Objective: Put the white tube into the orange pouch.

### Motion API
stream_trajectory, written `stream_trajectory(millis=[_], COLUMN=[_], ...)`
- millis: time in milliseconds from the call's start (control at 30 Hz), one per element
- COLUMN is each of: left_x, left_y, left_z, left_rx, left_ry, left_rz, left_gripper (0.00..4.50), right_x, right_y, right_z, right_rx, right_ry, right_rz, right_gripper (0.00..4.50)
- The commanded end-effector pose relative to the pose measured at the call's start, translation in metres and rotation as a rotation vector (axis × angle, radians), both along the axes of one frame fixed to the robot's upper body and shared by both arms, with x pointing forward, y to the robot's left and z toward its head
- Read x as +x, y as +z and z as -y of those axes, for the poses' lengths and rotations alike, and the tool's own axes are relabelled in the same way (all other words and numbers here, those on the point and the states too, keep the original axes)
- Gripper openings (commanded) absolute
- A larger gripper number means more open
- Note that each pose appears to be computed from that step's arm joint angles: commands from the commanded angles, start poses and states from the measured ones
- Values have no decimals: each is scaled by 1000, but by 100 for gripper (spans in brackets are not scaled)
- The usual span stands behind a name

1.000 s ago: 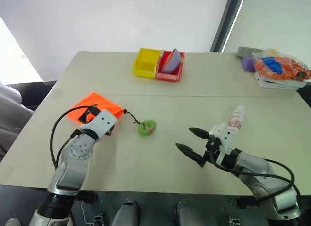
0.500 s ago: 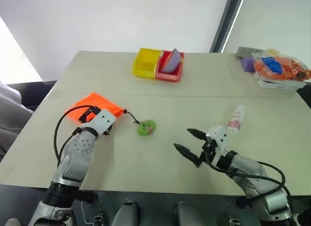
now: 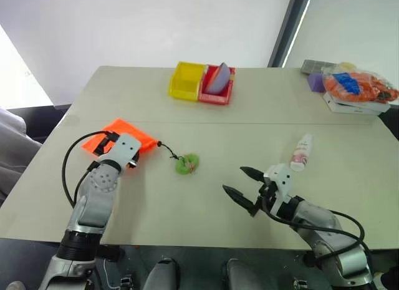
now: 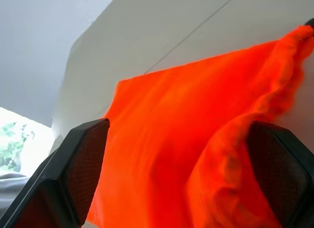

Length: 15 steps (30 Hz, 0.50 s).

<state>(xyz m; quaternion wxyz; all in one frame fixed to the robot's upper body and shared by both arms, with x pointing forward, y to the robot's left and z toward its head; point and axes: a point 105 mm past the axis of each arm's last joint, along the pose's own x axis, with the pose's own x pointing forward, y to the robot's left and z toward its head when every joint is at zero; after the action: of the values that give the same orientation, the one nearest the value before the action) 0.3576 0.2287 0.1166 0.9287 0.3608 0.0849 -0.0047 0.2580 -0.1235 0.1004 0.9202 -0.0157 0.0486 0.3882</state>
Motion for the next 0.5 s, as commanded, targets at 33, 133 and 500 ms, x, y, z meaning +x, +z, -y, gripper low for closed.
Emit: stream_trajectory(millis=[33, 133, 500], left_x=[1, 0, 1], left_y=[16, 13, 7], left_z=[-17, -19, -14], left_rx=[5, -4, -19], left_ry=[64, 70, 32], left_rz=[67, 48, 5], left_gripper=[450, 364, 1], right_x=[-1, -1, 2], right_y=[7, 7, 11], right_z=[-3, -3, -3], right_rx=[18, 20, 21], right_ry=[5, 3, -5], right_rz=[37, 37, 51], right_gripper=[447, 450, 450])
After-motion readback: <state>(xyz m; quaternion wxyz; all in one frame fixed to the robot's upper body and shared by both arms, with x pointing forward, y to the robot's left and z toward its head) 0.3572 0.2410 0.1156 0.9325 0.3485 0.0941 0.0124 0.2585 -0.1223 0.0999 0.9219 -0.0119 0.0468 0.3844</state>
